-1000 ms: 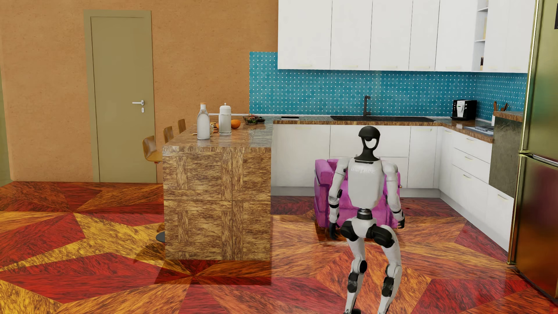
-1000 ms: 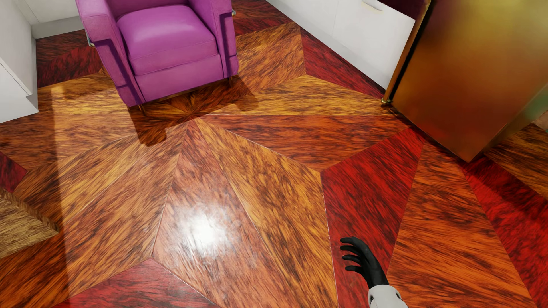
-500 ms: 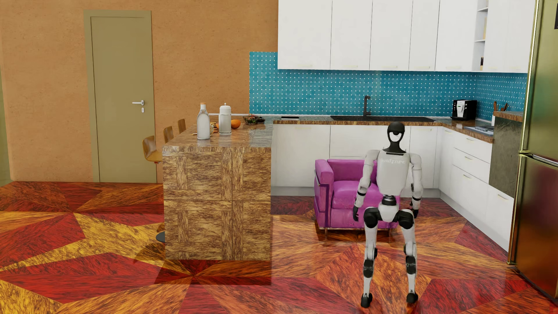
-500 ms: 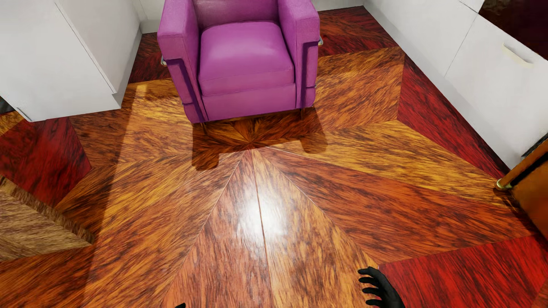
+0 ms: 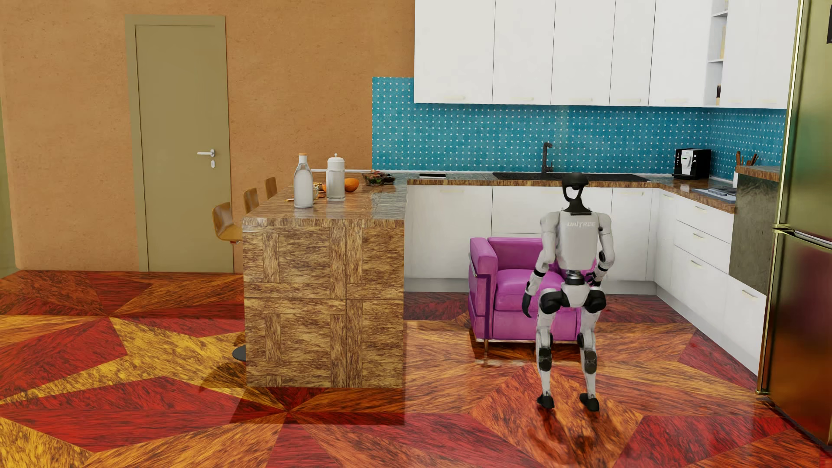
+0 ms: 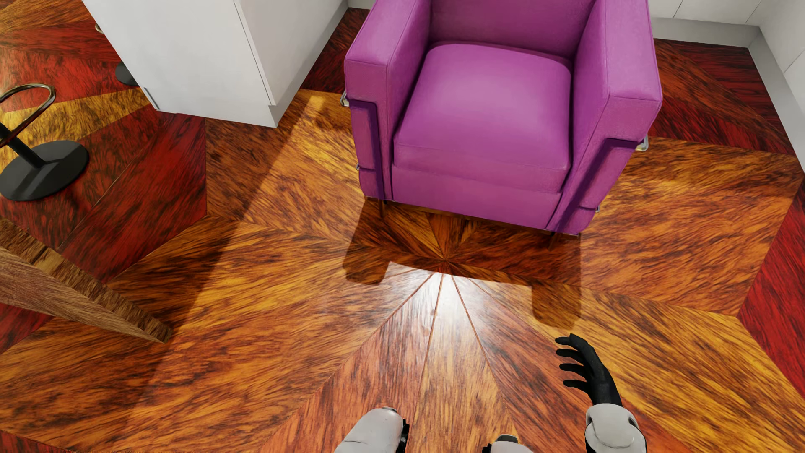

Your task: Walk to the armchair

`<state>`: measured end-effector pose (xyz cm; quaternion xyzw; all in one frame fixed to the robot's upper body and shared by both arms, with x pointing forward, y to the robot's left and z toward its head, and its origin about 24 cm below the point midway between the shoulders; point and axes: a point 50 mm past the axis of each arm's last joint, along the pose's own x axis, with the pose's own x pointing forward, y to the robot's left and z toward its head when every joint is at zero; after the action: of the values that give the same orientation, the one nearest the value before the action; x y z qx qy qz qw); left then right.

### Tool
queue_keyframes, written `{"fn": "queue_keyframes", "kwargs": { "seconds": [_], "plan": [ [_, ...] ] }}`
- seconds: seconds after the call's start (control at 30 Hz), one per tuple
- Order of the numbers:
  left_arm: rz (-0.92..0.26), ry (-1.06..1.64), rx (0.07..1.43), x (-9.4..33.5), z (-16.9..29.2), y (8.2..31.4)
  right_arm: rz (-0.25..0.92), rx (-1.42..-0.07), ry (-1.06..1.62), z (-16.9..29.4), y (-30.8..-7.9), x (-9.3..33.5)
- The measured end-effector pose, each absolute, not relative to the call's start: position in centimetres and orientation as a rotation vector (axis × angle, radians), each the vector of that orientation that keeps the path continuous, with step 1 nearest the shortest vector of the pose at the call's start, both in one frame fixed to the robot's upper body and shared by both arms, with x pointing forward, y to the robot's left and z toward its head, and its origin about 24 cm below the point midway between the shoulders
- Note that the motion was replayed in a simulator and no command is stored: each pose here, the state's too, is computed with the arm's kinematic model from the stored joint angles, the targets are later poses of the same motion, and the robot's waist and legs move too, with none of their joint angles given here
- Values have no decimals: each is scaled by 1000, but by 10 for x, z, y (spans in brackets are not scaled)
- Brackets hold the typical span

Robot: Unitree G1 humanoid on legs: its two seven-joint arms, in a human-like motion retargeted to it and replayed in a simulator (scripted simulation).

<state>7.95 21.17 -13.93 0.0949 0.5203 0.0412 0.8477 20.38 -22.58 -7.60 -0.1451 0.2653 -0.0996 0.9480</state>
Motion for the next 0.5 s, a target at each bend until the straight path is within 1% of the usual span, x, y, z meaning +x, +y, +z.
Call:
{"fn": "queue_keyframes", "kwargs": {
  "seconds": [0.03,0.07,0.1,0.13,0.17,0.2,0.23,0.27,0.3,0.33,0.37,0.4,0.43,0.5],
  "plan": [
    [15,1107,234,76,-141,209,-133,-280,549,-81,-206,208],
    [-85,1121,280,80,-145,204,-67,-252,578,-89,-187,205],
    [-139,1038,321,106,-135,207,-20,-234,601,-94,-181,197],
    [-148,948,319,128,-127,203,6,-229,644,-100,-186,183],
    [-137,845,284,149,-117,194,18,-241,696,-106,-199,167],
    [-129,755,252,165,-110,187,26,-242,758,-113,-207,152],
    [-89,669,185,175,-102,181,10,-252,796,-114,-219,145],
    [-68,620,143,179,-98,180,-33,-241,815,-113,-228,139],
    [-23,618,106,173,-99,187,-58,-211,824,-115,-222,137],
    [-12,662,108,163,-105,193,-54,-181,812,-115,-205,147],
    [-12,723,122,155,-111,197,-44,-177,788,-111,-194,159],
    [0,771,100,149,-116,192,-52,-196,770,-108,-197,167],
    [4,834,91,138,-122,187,-93,-187,757,-106,-205,167],
    [32,912,117,128,-128,195,-111,-178,763,-108,-210,162]
  ]
}}
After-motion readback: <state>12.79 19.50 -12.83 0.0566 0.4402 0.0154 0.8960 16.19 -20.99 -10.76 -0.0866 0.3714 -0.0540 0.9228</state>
